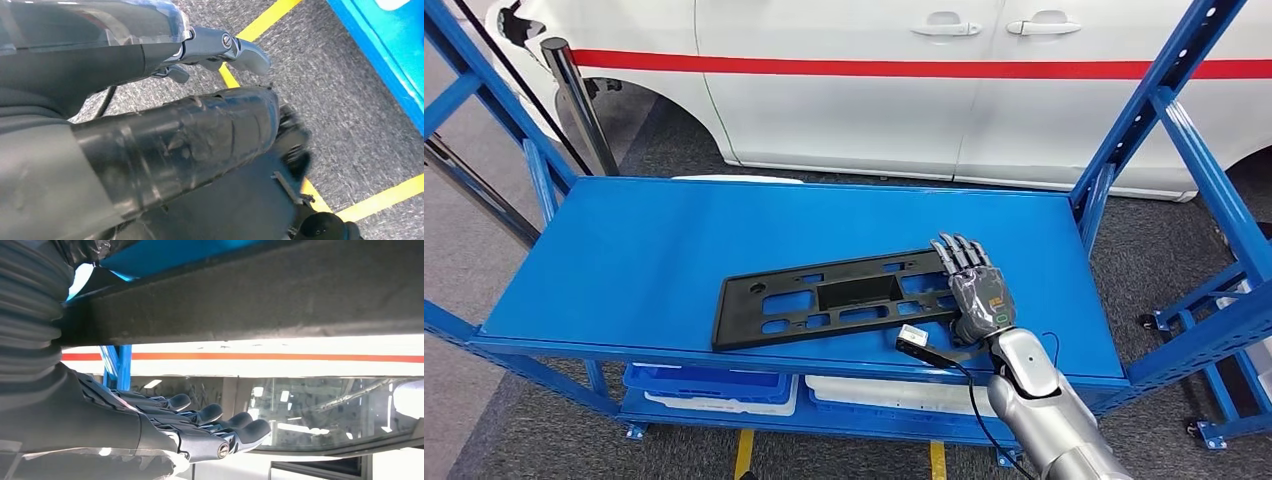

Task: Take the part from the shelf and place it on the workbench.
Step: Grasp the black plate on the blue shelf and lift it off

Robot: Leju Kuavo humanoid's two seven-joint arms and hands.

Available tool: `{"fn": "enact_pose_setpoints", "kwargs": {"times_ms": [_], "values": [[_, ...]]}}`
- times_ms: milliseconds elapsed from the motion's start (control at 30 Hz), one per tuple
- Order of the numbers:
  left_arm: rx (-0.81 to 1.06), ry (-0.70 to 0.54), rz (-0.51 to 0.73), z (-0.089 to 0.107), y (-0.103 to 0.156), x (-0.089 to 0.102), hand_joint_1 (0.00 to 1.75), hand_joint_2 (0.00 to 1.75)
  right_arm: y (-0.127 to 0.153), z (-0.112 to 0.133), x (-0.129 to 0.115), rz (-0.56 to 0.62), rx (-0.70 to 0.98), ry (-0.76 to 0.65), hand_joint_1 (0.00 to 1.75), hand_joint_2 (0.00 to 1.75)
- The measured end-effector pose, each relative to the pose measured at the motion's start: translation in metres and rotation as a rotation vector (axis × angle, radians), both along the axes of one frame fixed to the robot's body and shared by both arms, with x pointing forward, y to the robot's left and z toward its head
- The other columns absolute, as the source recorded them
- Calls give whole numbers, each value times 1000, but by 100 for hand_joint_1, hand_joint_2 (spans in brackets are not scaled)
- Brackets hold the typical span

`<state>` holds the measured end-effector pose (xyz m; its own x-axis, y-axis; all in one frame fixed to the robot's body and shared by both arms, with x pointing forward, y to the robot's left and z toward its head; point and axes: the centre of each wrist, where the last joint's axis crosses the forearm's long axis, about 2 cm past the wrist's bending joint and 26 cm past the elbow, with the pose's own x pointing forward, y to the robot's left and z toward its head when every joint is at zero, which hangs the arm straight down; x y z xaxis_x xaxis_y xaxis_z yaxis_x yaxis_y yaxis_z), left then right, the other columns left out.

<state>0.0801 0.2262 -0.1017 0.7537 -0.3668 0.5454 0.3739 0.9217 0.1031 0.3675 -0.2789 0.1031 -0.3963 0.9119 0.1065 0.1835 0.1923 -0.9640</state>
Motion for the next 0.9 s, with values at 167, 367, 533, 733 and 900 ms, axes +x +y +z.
{"fn": "enact_pose_setpoints", "kwargs": {"times_ms": [167, 367, 533, 733, 900], "values": [[6, 1, -3, 0, 2, -1, 0, 0, -8, -3, 0, -4, -9, -5, 163, 175], [8, 1, -7, -1, 3, -1, 0, 0, -16, -6, -1, -1, -15, -3, 175, 175], [10, 0, -9, -1, 3, -1, 0, 0, -20, -8, -3, -2, -27, 0, 175, 175], [15, -1, -15, -1, 4, -1, 0, 0, -27, -13, -6, -1, -40, 5, 175, 175], [19, -3, -15, -1, 4, 0, 0, 0, -27, -11, -8, -4, -20, -31, 175, 175]]}}
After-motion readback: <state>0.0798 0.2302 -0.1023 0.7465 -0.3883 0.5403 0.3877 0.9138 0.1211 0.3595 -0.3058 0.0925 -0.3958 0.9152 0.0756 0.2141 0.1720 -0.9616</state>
